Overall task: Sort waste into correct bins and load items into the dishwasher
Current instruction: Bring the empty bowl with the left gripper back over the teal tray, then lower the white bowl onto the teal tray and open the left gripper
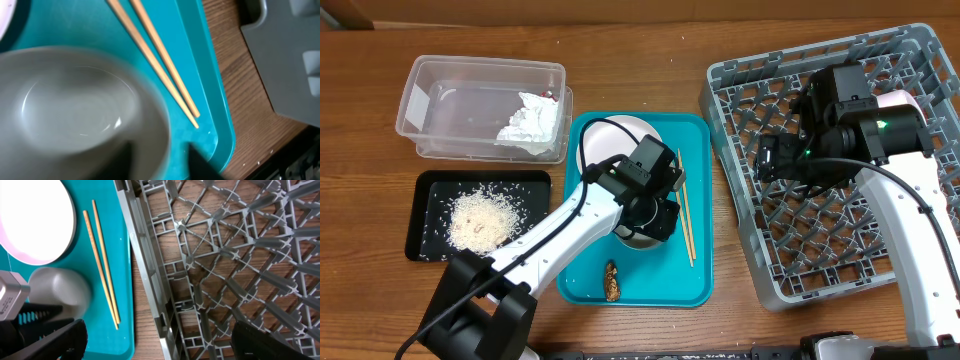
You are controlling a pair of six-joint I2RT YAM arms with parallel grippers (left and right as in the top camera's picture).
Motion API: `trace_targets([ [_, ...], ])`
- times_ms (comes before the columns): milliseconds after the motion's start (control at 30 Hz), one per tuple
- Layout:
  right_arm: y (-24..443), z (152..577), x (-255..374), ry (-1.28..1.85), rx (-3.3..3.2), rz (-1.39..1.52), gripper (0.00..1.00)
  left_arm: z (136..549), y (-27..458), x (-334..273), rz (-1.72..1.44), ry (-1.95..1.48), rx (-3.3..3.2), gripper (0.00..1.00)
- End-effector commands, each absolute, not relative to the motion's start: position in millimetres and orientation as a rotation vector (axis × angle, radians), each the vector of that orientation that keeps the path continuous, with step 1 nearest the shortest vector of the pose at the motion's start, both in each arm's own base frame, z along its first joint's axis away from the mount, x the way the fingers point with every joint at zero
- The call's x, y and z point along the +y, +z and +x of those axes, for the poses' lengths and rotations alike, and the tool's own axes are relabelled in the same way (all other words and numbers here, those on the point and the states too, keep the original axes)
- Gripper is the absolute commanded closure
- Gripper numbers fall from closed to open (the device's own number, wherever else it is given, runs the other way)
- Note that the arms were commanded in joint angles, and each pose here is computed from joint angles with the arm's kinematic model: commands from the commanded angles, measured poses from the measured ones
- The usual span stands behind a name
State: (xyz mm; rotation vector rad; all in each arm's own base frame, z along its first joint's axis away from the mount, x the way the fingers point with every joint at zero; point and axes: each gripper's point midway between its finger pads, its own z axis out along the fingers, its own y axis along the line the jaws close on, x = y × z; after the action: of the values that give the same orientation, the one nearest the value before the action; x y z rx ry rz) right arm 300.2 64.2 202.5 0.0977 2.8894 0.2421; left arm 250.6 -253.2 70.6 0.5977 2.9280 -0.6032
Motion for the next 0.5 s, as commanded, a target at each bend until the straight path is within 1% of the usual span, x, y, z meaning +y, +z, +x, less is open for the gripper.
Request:
trace_targets([
  [0,203.5,301.1,62.6,0.239,2.884,0.107,0.06,262.7,78.6,-249.4,0.547,-0.581,2.916,0.46],
  [100,203.5,301.1,62.6,0.239,2.883,0.107,0.06,267.6,93.2,-243.4,0.515,-0.571,2.93,0.41],
  [300,204.2,303.3,63.0,0.242,2.874,0.106,0.05,281.5,135.1,-208.3,0.385,-0.436,2.941,0.38],
  [400,206.3,306.0,70.7,0.302,2.86,0.091,0.05,285.0,150.6,-181.3,0.22,-0.334,2.945,0.37],
  [467,210.3,306.8,87.1,0.432,2.843,0.034,0.06,284.4,157.4,-159.9,0.069,-0.264,2.95,0.36],
])
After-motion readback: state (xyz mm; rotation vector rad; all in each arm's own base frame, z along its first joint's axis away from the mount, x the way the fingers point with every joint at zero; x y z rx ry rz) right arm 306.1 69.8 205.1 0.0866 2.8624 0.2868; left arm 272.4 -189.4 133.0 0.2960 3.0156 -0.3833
